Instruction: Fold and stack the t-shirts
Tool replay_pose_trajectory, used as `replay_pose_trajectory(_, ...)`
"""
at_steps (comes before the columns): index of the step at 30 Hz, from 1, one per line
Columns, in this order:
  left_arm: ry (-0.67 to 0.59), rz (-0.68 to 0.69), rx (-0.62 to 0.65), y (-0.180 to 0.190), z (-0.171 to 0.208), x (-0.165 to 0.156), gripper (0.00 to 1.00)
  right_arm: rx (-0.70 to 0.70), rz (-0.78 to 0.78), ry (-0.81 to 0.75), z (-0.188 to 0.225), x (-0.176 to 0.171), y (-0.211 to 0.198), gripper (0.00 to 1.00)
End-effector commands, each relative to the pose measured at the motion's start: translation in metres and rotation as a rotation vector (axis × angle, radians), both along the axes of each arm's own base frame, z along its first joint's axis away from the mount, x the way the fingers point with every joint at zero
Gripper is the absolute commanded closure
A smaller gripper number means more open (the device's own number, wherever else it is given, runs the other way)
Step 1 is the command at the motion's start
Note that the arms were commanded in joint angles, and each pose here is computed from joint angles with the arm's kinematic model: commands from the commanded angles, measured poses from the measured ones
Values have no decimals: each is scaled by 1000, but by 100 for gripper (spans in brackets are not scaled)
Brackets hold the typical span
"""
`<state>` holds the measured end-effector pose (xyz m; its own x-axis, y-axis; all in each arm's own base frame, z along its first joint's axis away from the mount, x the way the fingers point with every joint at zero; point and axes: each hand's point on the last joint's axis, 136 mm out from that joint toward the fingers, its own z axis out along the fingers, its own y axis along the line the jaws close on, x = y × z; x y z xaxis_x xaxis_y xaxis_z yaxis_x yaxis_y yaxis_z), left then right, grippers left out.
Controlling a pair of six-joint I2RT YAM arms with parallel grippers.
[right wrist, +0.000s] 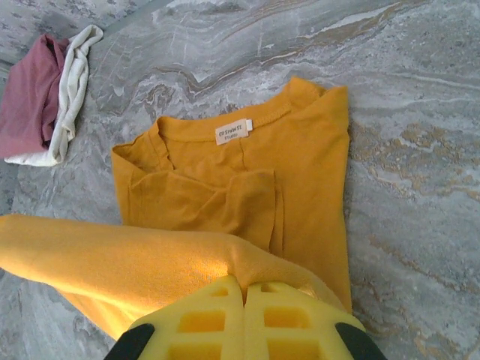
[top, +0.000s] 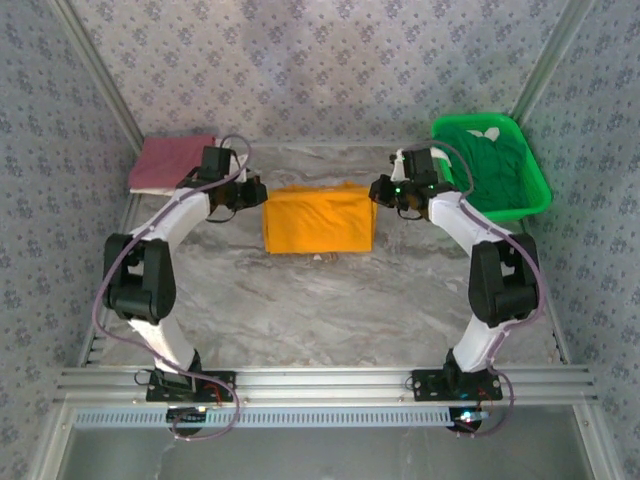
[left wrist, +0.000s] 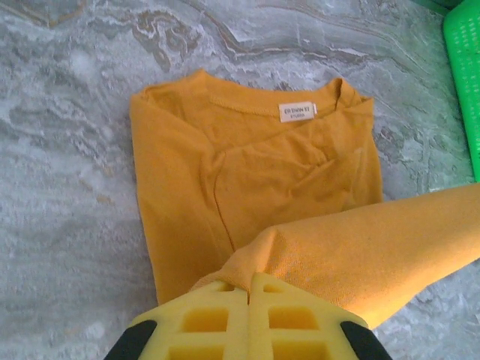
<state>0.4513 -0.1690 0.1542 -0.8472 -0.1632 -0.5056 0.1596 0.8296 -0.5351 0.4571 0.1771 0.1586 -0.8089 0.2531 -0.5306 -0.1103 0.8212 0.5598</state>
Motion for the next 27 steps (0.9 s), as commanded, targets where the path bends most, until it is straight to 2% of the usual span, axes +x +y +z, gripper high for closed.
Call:
replay_pose_trajectory(1, -44, -11, 28, 6, 0, 26, 100, -6, 9, -30, 1, 22, -1, 100)
replay_pose_trajectory(2, -39, -14, 31, 5, -4, 32, 98, -8, 8, -26, -4, 28, 0, 98)
replay_pose_trajectory(4, -33, -21, 58, 8, -16, 50, 69, -7, 10, -6, -15, 42, 1, 78)
replay_pose_trajectory(5, -29, -16, 80, 10, -21, 60, 62, -8, 3, 1, -19, 49, 0, 72)
replay_pose_trajectory(7, -8, 3, 108, 17, -27, 80, 54, -1, -9, 0, -20, 68, -3, 61)
replay_pose_trajectory(9, -1, 46, 123, 24, -25, 94, 49, 9, 1, 4, -12, 78, -4, 61)
replay_pose_trajectory(12, -16, 91, 111, 24, -13, 91, 50, 1, 26, -50, 15, 73, 2, 59)
replay_pose_trajectory(15, -57, 90, 114, 6, -7, 66, 51, -40, 62, -60, 23, 47, 12, 60)
replay_pose_trajectory(16, -56, 80, 114, -2, -9, 54, 52, -28, 78, -48, 21, 37, 17, 67)
replay_pose_trajectory(17, -53, 70, 108, -10, -13, 42, 54, -4, 94, -37, 18, 26, 23, 77)
replay_pose_trajectory(18, -54, 62, 100, -17, -17, 33, 56, 21, 113, -34, 14, 18, 32, 82)
replay_pose_trajectory(20, -66, 41, 76, -30, -27, 18, 59, 54, 147, -5, -2, 5, 47, 86)
replay_pose_trajectory(22, -72, 48, 61, -32, -39, 16, 61, 47, 152, 31, -23, 2, 53, 87)
replay_pose_trajectory(27, 10, 41, 68, -36, -78, 22, 64, 45, 135, 86, -62, 15, 56, 87)
